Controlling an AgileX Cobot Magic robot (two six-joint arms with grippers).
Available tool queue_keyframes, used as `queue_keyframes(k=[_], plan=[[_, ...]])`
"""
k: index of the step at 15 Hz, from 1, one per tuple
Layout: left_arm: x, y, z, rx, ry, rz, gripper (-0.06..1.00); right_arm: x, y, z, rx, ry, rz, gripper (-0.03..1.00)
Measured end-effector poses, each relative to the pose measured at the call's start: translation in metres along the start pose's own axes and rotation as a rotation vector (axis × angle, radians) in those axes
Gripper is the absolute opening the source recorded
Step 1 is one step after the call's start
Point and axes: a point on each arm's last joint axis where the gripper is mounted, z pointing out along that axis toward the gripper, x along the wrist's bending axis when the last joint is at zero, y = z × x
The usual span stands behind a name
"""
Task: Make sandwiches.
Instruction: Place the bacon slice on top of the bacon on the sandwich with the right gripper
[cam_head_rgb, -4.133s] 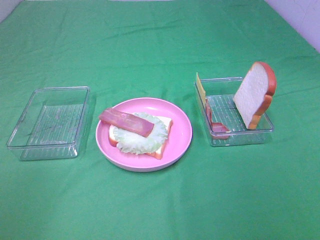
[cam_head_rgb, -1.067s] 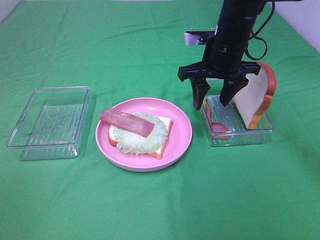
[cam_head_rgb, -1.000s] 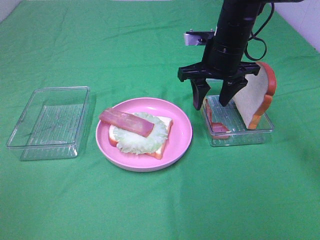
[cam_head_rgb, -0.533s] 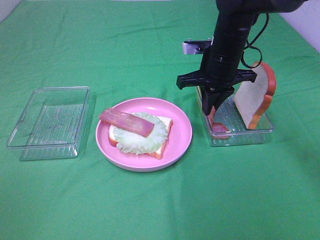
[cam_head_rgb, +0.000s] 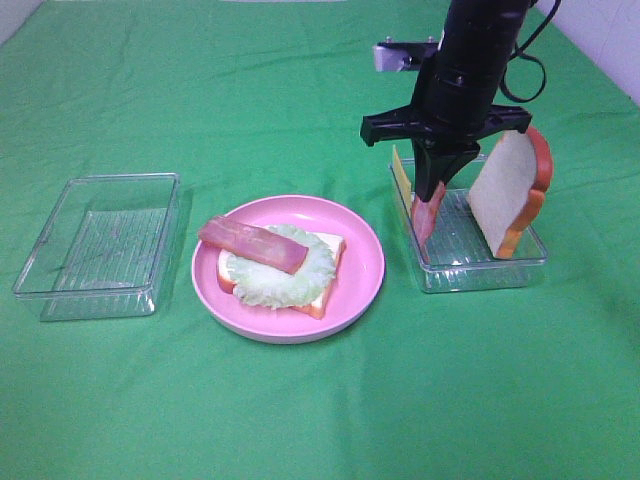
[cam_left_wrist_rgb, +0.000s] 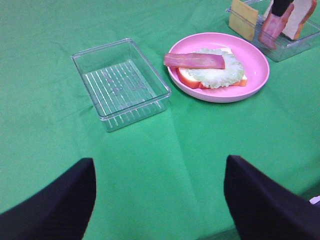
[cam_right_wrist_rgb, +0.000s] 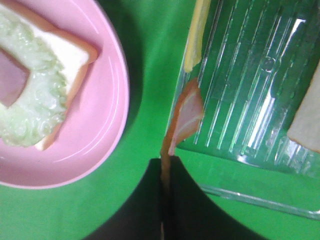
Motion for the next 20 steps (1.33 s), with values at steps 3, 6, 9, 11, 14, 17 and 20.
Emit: queue_keyframes(k=[3, 6, 9, 11, 14, 17, 20], plan=[[0.000, 0.000, 0.000, 0.000, 0.000, 0.000, 0.69, 0.009, -0.017, -0.049, -0.090, 0.059, -0.013, 0.00], [0.000, 0.000, 0.000, 0.000, 0.000, 0.000, 0.69, 0.033, -0.029, -0.081, -0.152, 0.297, -0.072, 0.00], [0.000, 0.000, 0.000, 0.000, 0.000, 0.000, 0.69, 0.055, -0.029, -0.089, -0.176, 0.559, -0.159, 0.00], [0.000, 0.000, 0.000, 0.000, 0.000, 0.000, 0.69, 0.062, -0.026, -0.087, -0.180, 0.660, -0.180, 0.00], [0.000, 0.000, 0.000, 0.000, 0.000, 0.000, 0.69, 0.080, -0.013, -0.069, -0.199, 0.756, -0.184, 0.00], [0.000, 0.000, 0.000, 0.000, 0.000, 0.000, 0.69, 0.102, -0.005, -0.040, -0.181, 0.757, -0.186, 0.00], [0.000, 0.000, 0.000, 0.000, 0.000, 0.000, 0.69, 0.121, 0.002, -0.005, -0.141, 0.748, -0.172, 0.00]])
